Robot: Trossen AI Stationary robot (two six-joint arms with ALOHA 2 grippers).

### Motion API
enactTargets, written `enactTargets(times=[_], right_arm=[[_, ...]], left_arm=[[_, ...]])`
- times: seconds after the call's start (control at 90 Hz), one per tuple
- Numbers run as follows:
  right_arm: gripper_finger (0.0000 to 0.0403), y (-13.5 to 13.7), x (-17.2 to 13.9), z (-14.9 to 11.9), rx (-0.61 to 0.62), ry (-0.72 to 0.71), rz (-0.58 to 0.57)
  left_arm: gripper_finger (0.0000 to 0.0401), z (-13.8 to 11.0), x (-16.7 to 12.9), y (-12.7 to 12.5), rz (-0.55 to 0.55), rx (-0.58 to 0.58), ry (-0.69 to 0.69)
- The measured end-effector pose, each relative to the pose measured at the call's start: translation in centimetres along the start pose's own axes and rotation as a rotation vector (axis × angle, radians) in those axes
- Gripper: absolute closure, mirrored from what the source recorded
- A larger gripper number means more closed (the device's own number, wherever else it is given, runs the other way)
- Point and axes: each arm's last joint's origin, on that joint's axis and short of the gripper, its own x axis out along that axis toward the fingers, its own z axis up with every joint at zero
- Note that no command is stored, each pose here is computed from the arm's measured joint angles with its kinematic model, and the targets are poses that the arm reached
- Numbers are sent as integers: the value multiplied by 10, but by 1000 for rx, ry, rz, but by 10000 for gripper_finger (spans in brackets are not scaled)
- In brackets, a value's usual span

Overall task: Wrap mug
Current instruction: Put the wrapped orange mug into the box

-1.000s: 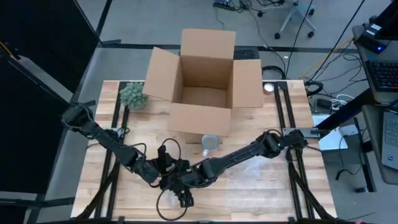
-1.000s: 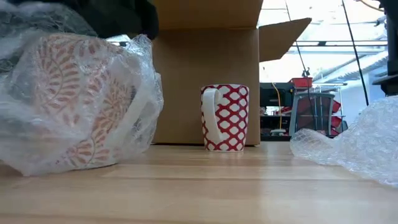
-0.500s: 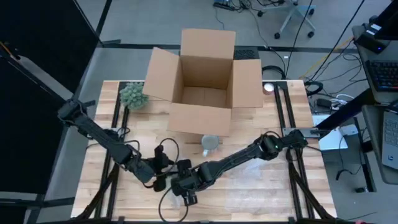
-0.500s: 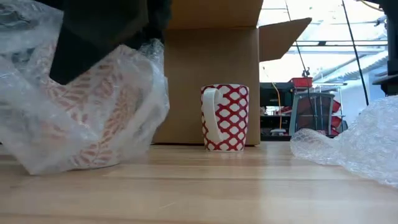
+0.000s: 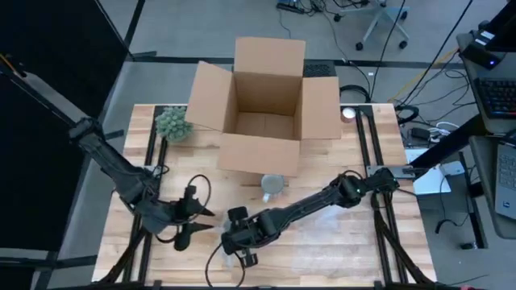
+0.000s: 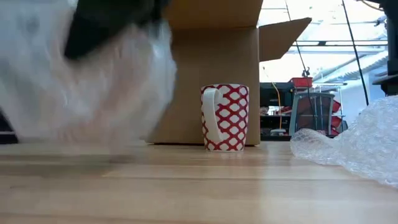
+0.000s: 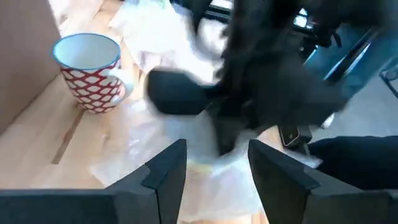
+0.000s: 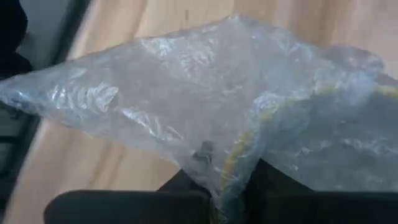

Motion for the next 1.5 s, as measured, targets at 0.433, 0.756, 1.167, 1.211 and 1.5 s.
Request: enactTargets(times=[0.433,0.756,1.167,1.211,1.5], right_arm=[[393,-42,-201,40,7,-467,-177],[394,-138,-278,24,142,-564,-478],[394,-277,-262,-32,387,-258,-667],[394,-290,-258,-40,425,-225,-646],[394,-347,-178,-75,565,17,-537]], left_arm=[[240,2,-10,0,36,26,-53],[240,0,-5,-2,47,6,-53],[240,-1,-3,-2,62,7,-58],[240,-1,-3,-2,62,7,-58],[240,-1,-3,-2,66,6,-62]])
